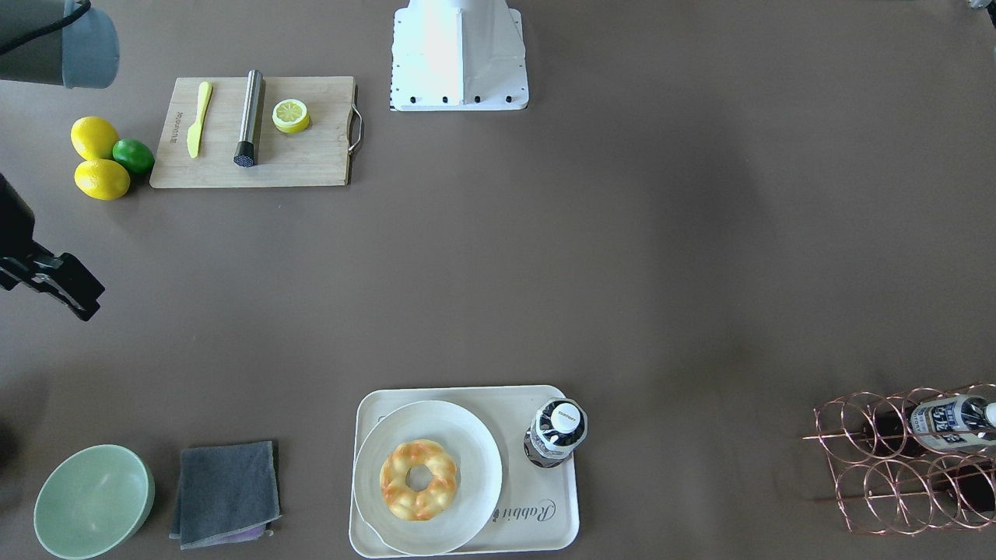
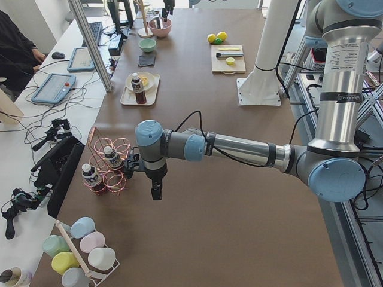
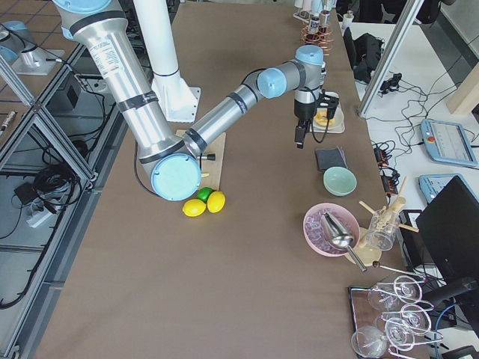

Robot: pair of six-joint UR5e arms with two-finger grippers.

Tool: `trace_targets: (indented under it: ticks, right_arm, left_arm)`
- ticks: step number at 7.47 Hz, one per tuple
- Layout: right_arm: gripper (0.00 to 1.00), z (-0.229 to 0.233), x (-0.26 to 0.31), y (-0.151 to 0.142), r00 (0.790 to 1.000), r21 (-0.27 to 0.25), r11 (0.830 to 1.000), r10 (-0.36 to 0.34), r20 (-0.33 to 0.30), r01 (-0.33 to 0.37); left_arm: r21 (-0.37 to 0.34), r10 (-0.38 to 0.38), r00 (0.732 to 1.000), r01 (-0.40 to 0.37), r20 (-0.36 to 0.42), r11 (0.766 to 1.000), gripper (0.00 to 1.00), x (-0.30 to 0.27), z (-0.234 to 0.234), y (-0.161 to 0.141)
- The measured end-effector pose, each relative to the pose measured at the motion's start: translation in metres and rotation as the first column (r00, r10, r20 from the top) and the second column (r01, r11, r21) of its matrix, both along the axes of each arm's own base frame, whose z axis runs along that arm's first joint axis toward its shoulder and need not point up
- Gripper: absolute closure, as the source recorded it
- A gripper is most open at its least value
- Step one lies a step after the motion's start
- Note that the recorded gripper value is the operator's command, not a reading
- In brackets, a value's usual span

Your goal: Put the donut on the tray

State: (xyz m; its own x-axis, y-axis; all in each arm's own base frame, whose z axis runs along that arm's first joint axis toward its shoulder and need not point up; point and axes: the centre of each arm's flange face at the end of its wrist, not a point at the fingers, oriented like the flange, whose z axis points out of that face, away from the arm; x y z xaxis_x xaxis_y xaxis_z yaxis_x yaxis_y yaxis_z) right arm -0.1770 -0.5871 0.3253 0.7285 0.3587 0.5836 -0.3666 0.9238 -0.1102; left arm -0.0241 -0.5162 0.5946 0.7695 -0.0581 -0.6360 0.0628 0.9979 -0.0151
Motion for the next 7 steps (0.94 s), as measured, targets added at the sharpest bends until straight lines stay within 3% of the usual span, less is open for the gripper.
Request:
trace_targets:
  ticks: [1,2,4,6,7]
  right_arm:
    - [0.00,0.026,0.032,-0.001,0.991,0.023,0.992,-0.120,-0.064,0.122]
    - [0.00,0.060,0.066,0.000,0.967,0.029,0.972,-0.230,-0.110,0.235]
    - [0.00,0.131,0.137,0.018,0.916,0.029,0.924,-0.374,-0.141,0.382]
    - [0.00,0.193,0.178,0.045,0.902,0.047,0.902,-0.425,-0.079,0.430]
    - [0.00,0.234,0.191,0.057,0.906,0.088,0.902,-0.424,-0.013,0.423]
  left_arm:
    - [0.000,0.000,1.000,0.000,0.000,1.000,0.02,0.000,0.000,0.000]
    - [0.001,0.000,1.000,0.000,-0.001,1.000,0.02,0.000,-0.001,0.000]
    - [0.001,0.000,1.000,0.000,-0.003,1.000,0.02,0.000,-0.001,0.000]
    - [-0.001,0.001,1.000,-0.001,-0.005,1.000,0.02,0.000,0.001,-0.001]
    - [0.000,0.002,1.000,-0.002,-0.005,1.000,0.02,0.000,0.001,-0.001]
